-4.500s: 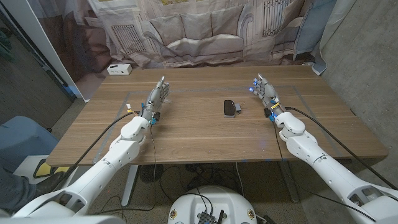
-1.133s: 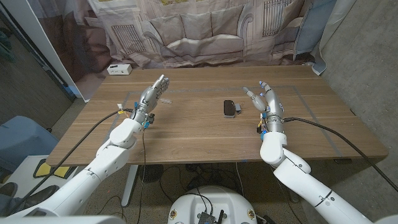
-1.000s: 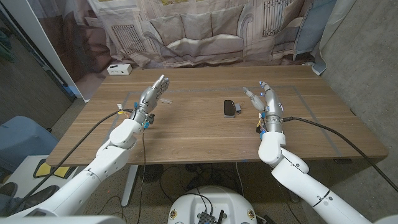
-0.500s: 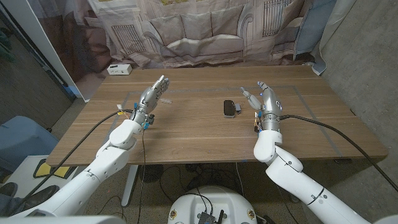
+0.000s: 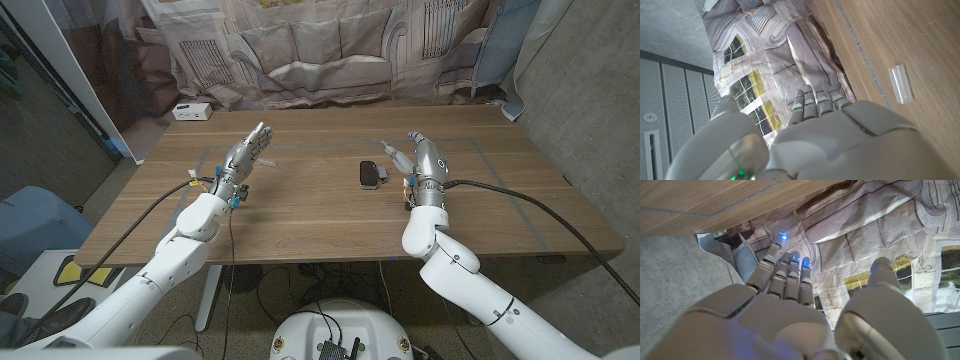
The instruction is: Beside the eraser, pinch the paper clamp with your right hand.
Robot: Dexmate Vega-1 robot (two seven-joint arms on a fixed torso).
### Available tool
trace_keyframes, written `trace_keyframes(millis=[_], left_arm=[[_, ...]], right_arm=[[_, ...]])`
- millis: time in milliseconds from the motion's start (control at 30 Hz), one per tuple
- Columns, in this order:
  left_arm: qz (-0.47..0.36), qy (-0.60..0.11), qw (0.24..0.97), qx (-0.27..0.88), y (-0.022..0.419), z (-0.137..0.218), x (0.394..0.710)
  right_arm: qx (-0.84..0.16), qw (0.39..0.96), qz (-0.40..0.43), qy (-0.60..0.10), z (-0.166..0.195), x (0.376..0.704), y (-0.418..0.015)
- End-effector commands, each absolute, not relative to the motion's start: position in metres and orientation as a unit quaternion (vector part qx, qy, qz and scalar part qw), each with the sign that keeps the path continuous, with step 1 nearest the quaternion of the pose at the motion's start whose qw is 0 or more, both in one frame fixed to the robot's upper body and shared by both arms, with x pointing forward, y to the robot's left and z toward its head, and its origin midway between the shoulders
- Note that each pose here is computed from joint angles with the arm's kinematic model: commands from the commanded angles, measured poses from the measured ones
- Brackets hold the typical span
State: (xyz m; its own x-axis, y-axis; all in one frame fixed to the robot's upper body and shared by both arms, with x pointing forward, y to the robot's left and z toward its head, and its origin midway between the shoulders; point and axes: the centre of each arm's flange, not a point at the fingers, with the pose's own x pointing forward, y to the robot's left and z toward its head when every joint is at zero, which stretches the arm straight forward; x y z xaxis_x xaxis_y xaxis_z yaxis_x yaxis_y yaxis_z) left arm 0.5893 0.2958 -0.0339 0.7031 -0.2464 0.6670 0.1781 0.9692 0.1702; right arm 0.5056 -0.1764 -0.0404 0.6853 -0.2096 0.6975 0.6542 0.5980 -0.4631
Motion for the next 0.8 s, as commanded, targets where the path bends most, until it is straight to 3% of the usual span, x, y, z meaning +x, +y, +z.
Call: trace_keyframes(millis=[33,800], left_arm=[[-0.115,-0.367,0.922,0.042,0.296,-0.036,0.591],[-0.118,-0.368,0.922,0.034,0.299,-0.042,0.594]], right_arm=[[-0.393,0.833,-0.265,-0.287,-0.034,0.503,-0.164],[-0.438,0.823,-0.266,-0.245,-0.025,0.503,-0.140]])
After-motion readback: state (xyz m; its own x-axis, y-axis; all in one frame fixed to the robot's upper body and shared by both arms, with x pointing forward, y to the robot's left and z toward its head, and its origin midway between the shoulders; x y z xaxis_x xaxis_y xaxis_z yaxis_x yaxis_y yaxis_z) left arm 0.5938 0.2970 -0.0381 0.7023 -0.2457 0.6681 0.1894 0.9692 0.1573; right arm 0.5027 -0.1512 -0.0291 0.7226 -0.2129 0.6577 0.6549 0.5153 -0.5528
